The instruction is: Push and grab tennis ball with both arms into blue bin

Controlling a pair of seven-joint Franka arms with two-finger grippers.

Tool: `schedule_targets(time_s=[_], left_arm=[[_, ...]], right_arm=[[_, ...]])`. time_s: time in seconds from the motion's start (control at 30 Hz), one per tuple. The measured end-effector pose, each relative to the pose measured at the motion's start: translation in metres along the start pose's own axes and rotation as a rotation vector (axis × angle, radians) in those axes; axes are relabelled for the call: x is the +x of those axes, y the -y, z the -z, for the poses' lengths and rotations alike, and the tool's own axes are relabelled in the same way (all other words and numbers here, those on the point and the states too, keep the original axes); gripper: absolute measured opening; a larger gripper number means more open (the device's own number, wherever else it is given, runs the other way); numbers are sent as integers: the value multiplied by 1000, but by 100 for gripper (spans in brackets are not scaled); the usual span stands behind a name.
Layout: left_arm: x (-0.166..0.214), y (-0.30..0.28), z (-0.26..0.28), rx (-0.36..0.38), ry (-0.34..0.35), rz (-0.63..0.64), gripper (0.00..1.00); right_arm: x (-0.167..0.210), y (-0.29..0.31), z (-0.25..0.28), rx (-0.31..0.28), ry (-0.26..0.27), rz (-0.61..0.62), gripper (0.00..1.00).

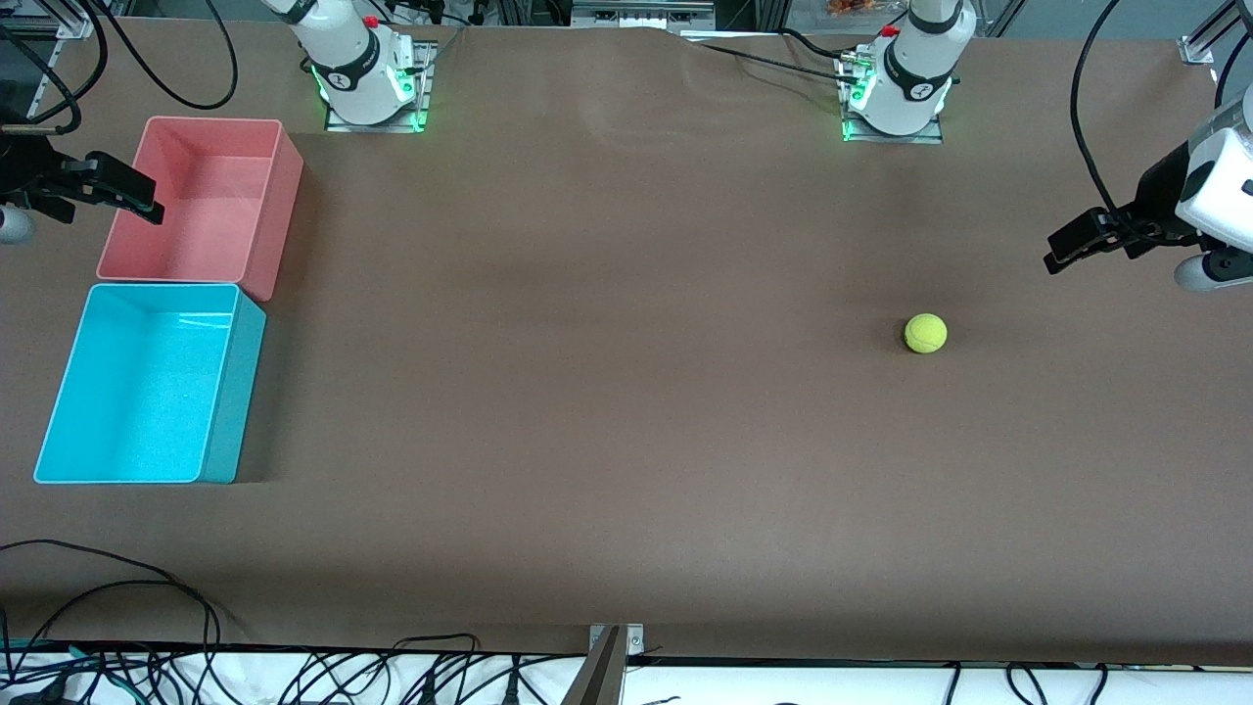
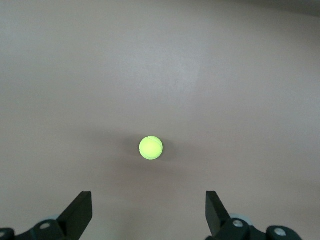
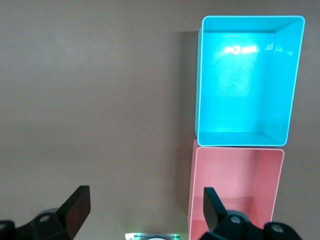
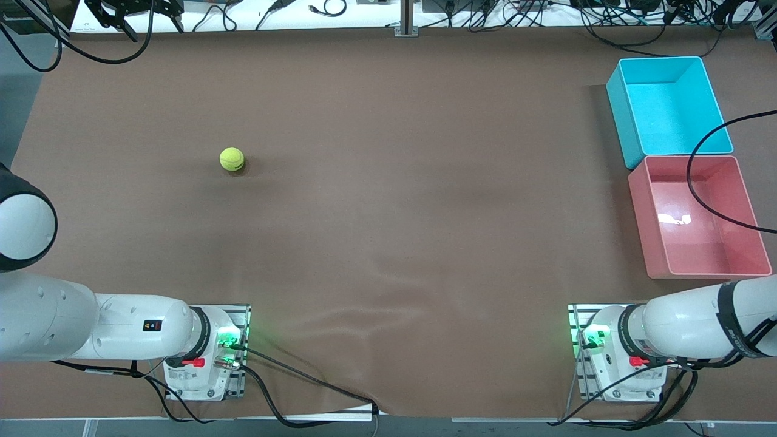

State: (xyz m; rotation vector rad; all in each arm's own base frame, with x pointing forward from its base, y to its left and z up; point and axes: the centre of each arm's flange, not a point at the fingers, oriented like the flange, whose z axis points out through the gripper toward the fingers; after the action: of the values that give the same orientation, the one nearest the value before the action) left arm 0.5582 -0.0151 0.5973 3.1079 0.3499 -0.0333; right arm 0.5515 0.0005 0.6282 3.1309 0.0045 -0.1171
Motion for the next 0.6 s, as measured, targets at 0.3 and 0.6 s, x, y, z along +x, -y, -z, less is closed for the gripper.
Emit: schedule_targets(time_s=[0.3, 0.6], left_arm=[[0, 0, 0, 0, 0, -109, 100], [0, 0, 0, 0, 1, -149, 100]], right_arm=[[0, 0, 0, 0, 0, 0, 100], [0, 0, 0, 0, 0, 0, 100]])
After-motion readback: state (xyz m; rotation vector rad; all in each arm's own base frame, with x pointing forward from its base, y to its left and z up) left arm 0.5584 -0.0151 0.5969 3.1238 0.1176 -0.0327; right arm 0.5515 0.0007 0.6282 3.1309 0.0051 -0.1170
